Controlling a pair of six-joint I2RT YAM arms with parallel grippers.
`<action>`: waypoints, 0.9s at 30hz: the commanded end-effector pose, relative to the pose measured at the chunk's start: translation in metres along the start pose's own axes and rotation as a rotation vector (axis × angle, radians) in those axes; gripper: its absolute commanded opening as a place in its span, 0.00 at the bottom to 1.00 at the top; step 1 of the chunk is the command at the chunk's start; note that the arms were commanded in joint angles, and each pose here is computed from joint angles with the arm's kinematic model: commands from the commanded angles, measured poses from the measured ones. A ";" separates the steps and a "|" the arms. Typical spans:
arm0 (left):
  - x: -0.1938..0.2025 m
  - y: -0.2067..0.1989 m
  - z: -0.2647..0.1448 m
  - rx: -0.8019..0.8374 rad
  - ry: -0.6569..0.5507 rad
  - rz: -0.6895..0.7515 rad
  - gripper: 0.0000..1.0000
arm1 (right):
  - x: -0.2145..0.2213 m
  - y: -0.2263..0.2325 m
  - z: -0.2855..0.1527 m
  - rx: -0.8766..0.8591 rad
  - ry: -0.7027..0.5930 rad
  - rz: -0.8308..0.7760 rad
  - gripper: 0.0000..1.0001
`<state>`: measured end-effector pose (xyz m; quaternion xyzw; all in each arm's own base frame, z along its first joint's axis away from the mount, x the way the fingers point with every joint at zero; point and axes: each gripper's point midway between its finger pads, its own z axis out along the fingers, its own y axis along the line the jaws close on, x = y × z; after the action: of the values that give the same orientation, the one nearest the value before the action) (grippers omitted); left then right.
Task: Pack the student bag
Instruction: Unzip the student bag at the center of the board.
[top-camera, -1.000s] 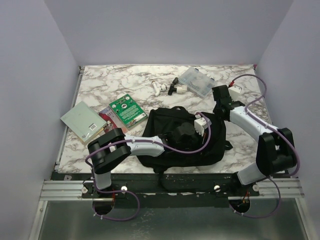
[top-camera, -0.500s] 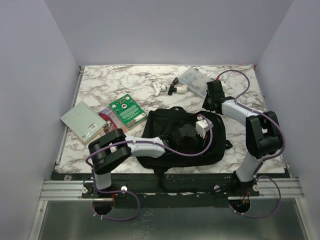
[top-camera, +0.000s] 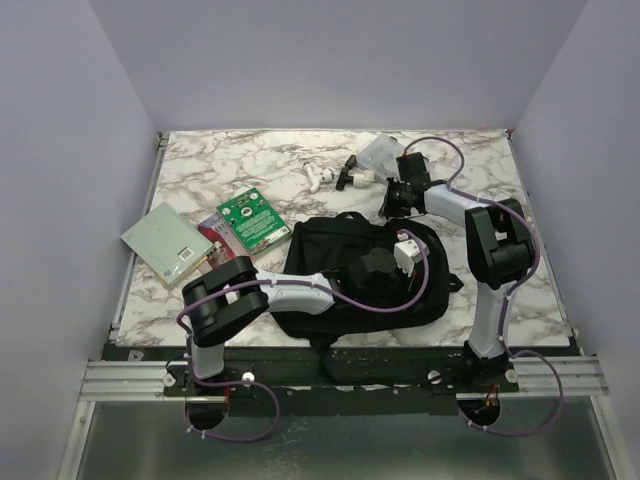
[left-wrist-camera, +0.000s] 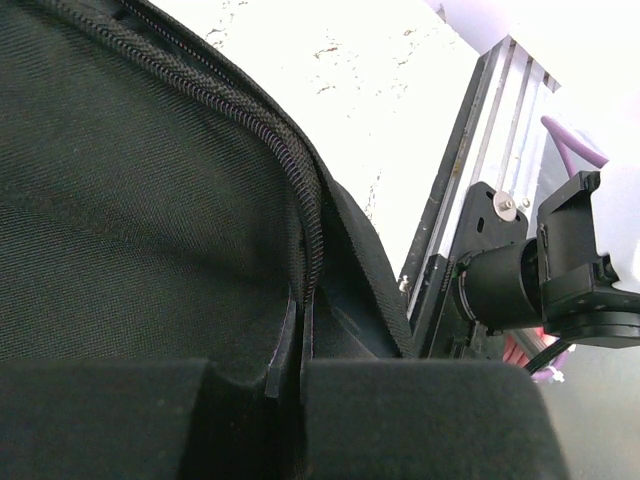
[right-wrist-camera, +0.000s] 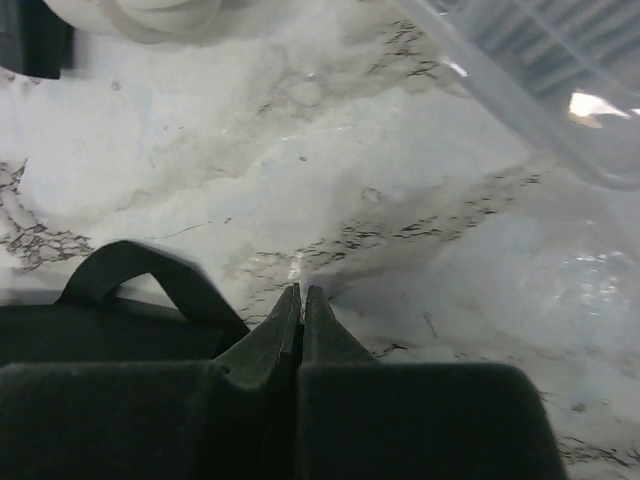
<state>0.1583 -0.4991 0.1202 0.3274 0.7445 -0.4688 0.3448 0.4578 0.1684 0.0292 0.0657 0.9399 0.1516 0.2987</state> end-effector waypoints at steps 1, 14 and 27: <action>0.026 -0.063 -0.002 0.225 0.112 -0.006 0.00 | -0.041 0.057 0.004 -0.224 -0.104 -0.086 0.01; 0.022 -0.060 -0.009 0.222 0.129 -0.054 0.00 | -0.076 -0.032 -0.053 0.104 -0.221 0.176 0.08; -0.019 -0.033 -0.034 0.164 0.100 -0.214 0.00 | 0.004 -0.079 -0.175 0.263 -0.097 0.235 0.75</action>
<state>0.1258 -0.4959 0.1278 0.3288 0.7549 -0.5215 0.2237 0.4083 0.0484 0.1487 0.2169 0.9001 0.0563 0.3736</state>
